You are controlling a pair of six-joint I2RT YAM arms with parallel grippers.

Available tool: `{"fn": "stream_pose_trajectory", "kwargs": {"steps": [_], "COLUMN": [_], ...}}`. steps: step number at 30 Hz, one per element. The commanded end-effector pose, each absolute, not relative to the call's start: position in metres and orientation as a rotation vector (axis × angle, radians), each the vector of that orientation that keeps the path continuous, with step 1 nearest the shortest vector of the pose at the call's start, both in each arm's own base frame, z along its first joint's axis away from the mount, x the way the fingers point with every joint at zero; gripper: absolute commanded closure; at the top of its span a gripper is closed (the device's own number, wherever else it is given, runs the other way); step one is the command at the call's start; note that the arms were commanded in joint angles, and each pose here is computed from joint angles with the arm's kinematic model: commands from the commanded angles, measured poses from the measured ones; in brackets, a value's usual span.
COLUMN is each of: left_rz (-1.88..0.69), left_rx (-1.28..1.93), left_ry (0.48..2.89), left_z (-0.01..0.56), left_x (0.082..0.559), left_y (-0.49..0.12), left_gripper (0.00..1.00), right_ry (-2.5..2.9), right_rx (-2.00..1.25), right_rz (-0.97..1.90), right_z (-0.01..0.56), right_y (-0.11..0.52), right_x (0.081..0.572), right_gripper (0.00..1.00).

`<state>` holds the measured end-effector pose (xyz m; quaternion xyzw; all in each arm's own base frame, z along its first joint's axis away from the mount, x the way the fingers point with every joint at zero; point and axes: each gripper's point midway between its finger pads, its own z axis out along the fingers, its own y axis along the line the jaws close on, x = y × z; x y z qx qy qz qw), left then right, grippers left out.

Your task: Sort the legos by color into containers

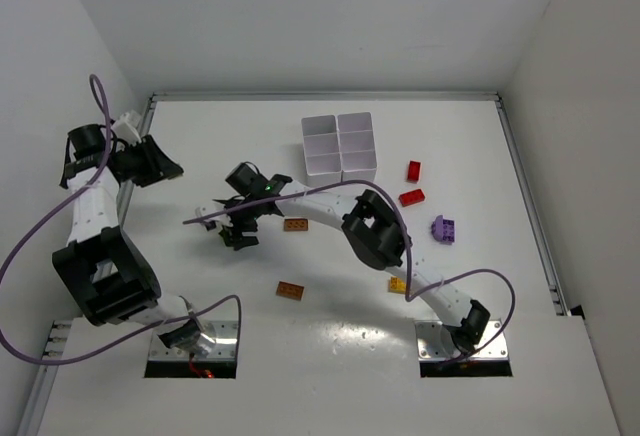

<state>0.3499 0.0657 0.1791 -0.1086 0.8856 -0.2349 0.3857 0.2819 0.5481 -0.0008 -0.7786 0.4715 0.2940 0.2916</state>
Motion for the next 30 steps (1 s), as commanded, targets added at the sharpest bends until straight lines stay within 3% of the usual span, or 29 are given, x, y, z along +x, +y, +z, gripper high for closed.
{"fn": "stream_pose_trajectory", "kwargs": {"steps": [1,3,6,11,14,16,17,22,30], "left_rz": [-0.603,-0.608,-0.615,-0.63,-0.606,-0.608,-0.627,-0.633,-0.645], "left_rx": [-0.24,-0.245,-0.229,-0.187,-0.099,-0.019,0.044,0.26,0.535], "left_ry": [2.216,2.222,2.218,2.235,2.218,2.22,2.233,2.254,2.211], "left_z": [0.194,0.19,0.191,0.181,0.181,0.181,0.18,0.175,0.19], "left_x": [0.352,0.351,0.351,0.347,0.353,0.358,0.36,0.367,0.404], "left_y": [0.071,0.07,0.068,0.061,0.05,0.029,0.009,-0.051,-0.155], "left_gripper": [1.0,1.0,1.0,1.0,1.0,1.0,1.0,1.0,1.0], "right_ry": [1.166,1.164,1.167,1.252,1.327,1.34,1.45,1.606,1.885], "right_rx": [-2.053,-2.052,-2.043,-1.988,-1.852,-1.638,-1.576,-1.152,-0.718], "right_rz": [0.811,0.811,0.813,0.853,0.884,0.887,0.905,0.805,0.753], "right_z": [0.008,0.006,0.007,0.029,0.055,0.13,0.124,0.202,0.19], "right_y": [0.566,0.567,0.57,0.554,0.531,0.513,0.493,0.387,0.288], "right_x": [0.282,0.283,0.285,0.29,0.304,0.327,0.327,0.388,0.459], "right_gripper": [0.27,0.32,0.5,0.88,0.91,0.92,0.92,0.92,0.93]}}
